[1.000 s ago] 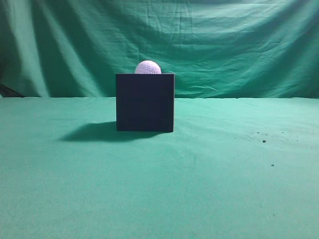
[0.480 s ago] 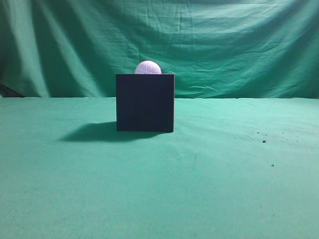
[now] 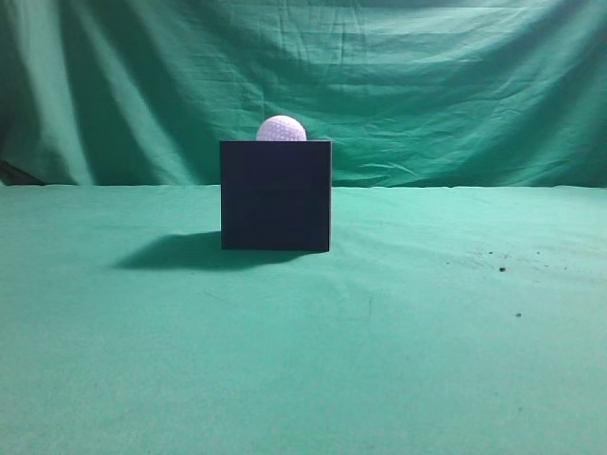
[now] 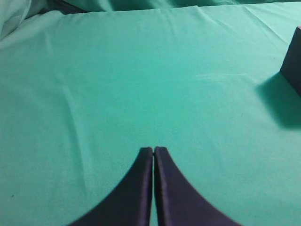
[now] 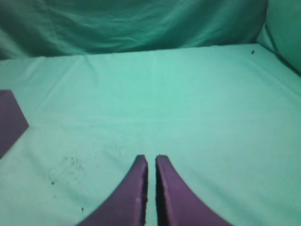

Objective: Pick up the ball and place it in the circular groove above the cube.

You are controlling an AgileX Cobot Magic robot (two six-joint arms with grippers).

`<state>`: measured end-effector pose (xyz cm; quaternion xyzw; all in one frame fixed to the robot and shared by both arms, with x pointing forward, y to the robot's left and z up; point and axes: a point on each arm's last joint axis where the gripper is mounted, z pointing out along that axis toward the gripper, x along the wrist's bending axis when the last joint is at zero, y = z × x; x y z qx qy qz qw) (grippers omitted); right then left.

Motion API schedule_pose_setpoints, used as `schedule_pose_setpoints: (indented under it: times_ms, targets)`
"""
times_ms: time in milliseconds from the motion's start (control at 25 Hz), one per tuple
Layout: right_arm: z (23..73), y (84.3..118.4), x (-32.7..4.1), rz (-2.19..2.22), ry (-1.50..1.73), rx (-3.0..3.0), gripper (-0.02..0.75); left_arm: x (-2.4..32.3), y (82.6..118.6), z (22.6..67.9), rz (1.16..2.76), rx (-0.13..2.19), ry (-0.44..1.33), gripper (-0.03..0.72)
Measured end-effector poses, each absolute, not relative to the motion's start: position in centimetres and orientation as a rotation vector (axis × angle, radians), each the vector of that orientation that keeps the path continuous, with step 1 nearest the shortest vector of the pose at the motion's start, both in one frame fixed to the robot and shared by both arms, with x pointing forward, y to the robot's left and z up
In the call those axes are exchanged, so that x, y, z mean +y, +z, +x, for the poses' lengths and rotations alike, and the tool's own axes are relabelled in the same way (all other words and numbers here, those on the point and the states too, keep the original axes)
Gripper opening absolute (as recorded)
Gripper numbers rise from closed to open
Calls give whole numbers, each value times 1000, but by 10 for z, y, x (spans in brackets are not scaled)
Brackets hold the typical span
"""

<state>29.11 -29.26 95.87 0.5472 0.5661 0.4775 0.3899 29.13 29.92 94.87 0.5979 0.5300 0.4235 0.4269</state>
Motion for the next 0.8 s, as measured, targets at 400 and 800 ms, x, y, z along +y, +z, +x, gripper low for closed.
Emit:
schedule_pose_setpoints:
  times_ms: [400,800]
  targets:
    - [291,946,-294,1429,1141,1482,0,299,949,291,1494,1324,1058,0]
    - [291,944,-294,1437,1137,1490,0,299,949,291,1494,1324,1058,0]
